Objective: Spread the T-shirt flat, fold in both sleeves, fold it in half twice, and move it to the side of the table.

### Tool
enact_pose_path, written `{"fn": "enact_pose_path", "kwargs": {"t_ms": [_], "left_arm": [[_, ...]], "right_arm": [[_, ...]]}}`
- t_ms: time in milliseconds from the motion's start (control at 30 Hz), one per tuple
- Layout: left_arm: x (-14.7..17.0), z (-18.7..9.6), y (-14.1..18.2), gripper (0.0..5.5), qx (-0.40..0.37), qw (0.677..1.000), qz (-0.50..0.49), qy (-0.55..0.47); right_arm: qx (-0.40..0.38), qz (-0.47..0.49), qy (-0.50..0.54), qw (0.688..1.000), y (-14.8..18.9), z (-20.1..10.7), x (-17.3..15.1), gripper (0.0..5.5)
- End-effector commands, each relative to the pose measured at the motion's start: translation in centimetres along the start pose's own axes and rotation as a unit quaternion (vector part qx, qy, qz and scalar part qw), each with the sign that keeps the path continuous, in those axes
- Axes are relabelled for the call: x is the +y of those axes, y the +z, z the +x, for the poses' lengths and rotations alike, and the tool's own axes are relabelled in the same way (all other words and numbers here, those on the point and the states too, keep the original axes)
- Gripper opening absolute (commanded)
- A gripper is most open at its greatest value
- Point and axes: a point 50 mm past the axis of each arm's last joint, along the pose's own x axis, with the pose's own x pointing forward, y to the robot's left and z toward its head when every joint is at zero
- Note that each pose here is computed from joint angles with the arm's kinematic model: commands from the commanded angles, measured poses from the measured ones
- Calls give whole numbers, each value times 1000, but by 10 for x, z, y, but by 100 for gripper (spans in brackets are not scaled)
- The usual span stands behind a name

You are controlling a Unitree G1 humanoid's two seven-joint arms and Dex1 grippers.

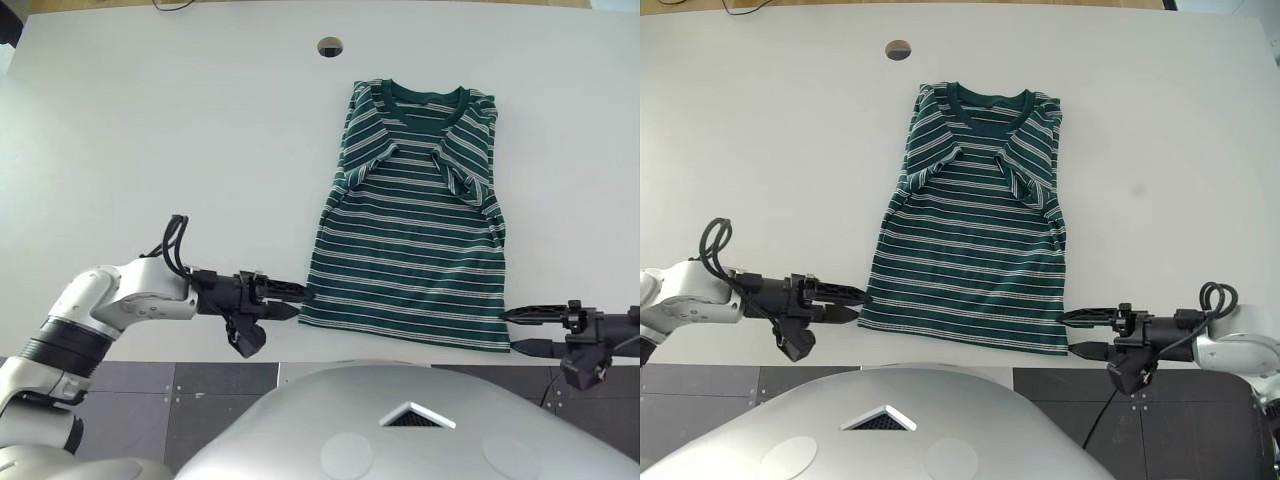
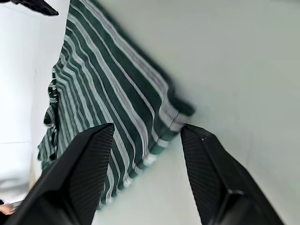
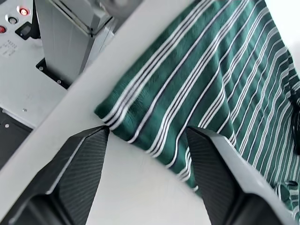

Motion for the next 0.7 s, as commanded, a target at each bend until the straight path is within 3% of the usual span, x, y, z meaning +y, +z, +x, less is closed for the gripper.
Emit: {"fn": "enact_pose_path", "kwargs": {"t_ms": [33, 200, 700], "left_arm": [[-6, 7, 3, 267, 14, 996, -30, -84], [9, 11, 2, 267, 16, 995, -39, -88], [2, 10, -12, 21, 42, 995, -42, -79]], "right_arm": [[-1, 30, 73, 997, 2, 18, 20, 304], [-2, 32, 71, 997, 1, 22, 18, 289], [-2, 45, 71, 996, -2, 26, 20, 10]]}}
